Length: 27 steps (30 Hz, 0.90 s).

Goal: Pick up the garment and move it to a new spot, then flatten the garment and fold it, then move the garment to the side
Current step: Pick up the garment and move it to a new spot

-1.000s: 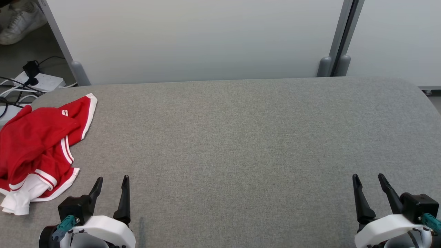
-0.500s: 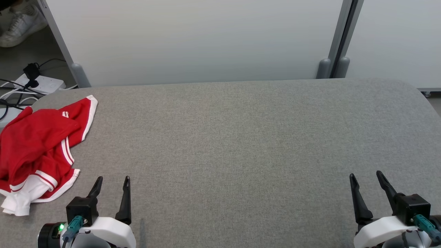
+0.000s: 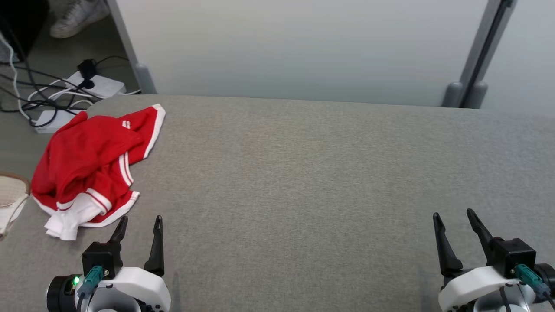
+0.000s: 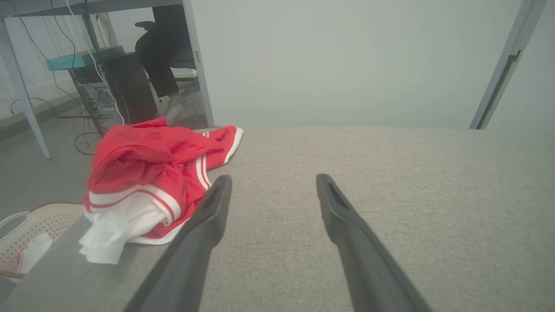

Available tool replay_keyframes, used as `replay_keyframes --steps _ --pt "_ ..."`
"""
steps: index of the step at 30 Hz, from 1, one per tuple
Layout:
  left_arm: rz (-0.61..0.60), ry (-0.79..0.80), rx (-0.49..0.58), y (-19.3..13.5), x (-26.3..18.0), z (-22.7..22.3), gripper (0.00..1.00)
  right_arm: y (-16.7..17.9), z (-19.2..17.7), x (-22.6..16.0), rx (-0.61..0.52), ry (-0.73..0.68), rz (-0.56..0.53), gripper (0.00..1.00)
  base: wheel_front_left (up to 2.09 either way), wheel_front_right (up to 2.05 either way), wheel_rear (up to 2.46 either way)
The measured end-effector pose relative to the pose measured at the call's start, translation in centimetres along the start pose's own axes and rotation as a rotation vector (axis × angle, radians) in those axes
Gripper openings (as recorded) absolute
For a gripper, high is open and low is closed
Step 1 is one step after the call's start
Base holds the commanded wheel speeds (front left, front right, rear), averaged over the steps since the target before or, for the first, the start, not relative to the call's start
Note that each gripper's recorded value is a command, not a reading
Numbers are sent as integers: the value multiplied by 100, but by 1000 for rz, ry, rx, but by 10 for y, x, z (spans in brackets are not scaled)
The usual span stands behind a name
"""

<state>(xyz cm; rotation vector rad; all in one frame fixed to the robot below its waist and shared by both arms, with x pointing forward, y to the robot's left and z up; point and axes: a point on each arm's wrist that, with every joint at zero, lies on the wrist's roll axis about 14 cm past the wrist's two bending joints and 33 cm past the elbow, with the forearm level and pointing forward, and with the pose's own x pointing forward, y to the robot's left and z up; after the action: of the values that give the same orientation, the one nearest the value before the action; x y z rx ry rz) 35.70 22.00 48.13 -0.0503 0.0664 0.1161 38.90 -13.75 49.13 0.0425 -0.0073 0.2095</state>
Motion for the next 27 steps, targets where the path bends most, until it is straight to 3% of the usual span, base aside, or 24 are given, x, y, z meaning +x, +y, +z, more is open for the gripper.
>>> replay_keyframes --steps 16,27 --pt "289 -8 -29 90 -58 -6 100 107 -1 42 33 7 300 100 0 0 0" --pt "338 1 -42 102 -71 -10 100 125 -4 47 34 15 346 100 0 0 0"
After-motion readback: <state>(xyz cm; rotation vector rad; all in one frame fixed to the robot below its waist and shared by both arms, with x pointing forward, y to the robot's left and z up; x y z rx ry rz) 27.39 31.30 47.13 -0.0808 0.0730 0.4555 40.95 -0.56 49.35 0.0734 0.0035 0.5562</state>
